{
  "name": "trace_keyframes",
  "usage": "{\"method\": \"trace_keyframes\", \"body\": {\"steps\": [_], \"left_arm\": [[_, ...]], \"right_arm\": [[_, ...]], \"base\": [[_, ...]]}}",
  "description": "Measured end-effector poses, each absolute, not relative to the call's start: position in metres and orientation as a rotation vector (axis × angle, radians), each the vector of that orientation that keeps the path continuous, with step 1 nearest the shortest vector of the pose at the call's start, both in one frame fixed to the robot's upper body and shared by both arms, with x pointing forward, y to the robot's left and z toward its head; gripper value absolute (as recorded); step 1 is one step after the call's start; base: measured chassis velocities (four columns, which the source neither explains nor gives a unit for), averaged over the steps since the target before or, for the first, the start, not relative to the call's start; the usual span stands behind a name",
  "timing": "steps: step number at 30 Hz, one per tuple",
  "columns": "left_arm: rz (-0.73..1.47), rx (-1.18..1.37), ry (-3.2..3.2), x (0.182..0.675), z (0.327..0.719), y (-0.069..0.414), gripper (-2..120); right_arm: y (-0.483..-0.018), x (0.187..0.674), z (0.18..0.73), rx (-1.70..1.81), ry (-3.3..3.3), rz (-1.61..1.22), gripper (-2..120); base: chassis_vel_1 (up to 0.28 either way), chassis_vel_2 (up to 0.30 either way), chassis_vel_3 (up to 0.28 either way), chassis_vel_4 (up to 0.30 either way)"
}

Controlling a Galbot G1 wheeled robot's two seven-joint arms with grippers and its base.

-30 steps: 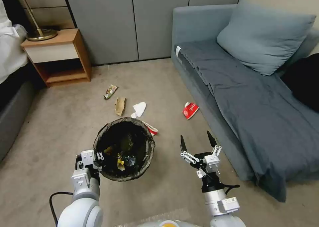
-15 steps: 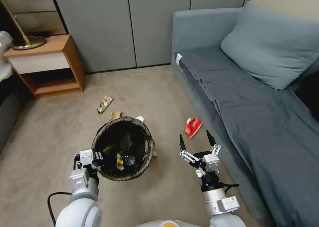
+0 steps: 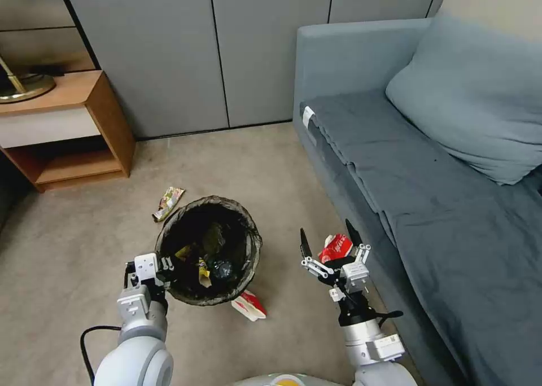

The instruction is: Pick up the trash bin, then pick up the garbage from the floor and place it into the trash bin.

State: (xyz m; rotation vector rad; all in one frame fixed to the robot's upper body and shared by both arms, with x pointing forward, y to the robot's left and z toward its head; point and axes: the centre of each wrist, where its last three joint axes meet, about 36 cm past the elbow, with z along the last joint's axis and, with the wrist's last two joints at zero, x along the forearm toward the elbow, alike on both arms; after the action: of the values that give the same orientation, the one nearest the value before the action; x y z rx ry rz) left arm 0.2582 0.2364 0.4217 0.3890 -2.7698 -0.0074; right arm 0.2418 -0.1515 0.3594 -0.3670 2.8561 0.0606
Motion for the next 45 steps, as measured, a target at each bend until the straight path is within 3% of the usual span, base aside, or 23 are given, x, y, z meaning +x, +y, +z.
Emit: {"method": "trace_keyframes", "body": {"steps": [8, 21, 28, 45], "left_arm": [[0.001, 0.381, -2.778, 0.254, 0.429, 0.235, 0], [0.007, 0.392, -2.763, 0.247, 0.435, 0.23, 0], [-0.001, 0.41, -2.744, 0.242, 0.433, 0.228, 0], [-0.039, 0.439, -2.721, 0.238, 0.42, 0.228, 0]], "right_arm": [[-0.156, 0.265, 0.37, -0.352, 2.827, 0.038, 100], [-0.146, 0.365, 0.398, -0.276, 2.945, 0.06, 100], [-0.127, 0.404, 0.38, -0.304, 3.11, 0.057, 100], [-0.119, 0.445, 0.318, -0.29, 3.381, -0.113, 100]], "base": [[0.013, -0.011, -0.018, 0.01], [0.0, 0.0, 0.0, 0.0], [0.0, 0.0, 0.0, 0.0], [0.0, 0.0, 0.0, 0.0]]}}
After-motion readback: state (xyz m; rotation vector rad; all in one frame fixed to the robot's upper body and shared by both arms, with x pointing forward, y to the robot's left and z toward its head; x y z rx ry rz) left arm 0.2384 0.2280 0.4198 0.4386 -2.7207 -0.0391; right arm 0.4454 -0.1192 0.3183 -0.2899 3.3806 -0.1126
